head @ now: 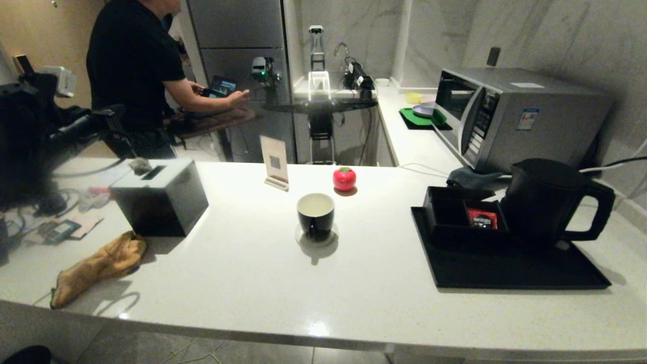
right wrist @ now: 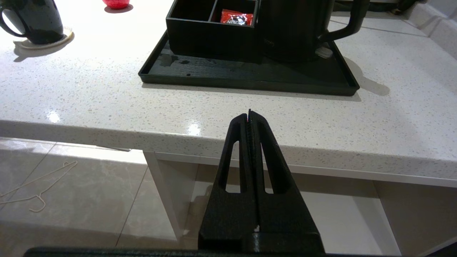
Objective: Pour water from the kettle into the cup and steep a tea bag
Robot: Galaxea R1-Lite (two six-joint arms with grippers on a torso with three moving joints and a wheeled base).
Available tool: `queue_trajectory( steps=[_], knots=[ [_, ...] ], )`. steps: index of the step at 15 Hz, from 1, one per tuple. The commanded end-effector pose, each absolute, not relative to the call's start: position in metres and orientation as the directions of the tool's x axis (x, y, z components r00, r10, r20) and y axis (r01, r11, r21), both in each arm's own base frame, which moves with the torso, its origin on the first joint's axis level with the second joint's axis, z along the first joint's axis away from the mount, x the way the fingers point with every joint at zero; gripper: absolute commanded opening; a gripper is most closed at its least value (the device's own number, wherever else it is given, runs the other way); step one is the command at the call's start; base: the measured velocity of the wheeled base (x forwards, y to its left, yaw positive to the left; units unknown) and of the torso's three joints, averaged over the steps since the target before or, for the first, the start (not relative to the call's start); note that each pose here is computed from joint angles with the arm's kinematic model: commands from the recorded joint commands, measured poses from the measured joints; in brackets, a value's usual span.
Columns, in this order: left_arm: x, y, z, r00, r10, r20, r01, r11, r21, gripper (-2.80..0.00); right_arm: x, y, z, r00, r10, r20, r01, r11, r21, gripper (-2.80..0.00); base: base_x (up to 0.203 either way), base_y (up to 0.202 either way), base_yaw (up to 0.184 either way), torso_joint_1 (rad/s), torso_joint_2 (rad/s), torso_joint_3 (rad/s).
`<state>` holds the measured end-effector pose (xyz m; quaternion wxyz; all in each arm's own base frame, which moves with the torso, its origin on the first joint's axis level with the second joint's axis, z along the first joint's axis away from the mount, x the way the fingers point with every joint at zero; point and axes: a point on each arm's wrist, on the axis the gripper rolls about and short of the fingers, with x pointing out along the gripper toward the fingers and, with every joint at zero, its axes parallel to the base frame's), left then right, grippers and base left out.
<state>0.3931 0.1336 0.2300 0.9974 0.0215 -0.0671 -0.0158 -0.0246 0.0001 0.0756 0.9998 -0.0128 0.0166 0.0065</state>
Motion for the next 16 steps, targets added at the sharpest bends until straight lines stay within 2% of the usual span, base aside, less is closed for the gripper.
queue_trajectory(
  steps=[1,16],
  knots=[
    [0.401,0.136,0.229,0.991,-0.05,0.126,0.044,0.998,0.045,-2.8,-0.025,0.0,0.076,0.999,0.012,-0.035,-0.013,1.0,-0.026,-2.8,0.0,0.0,0.0,0.0,0.0,0.0],
    [0.426,0.15,0.201,0.995,-0.061,0.076,0.058,0.998,0.031,-2.8,-0.025,0.0,0.076,0.999,0.014,-0.035,-0.015,1.0,-0.026,-2.8,0.0,0.0,0.0,0.0,0.0,0.0]
  ],
)
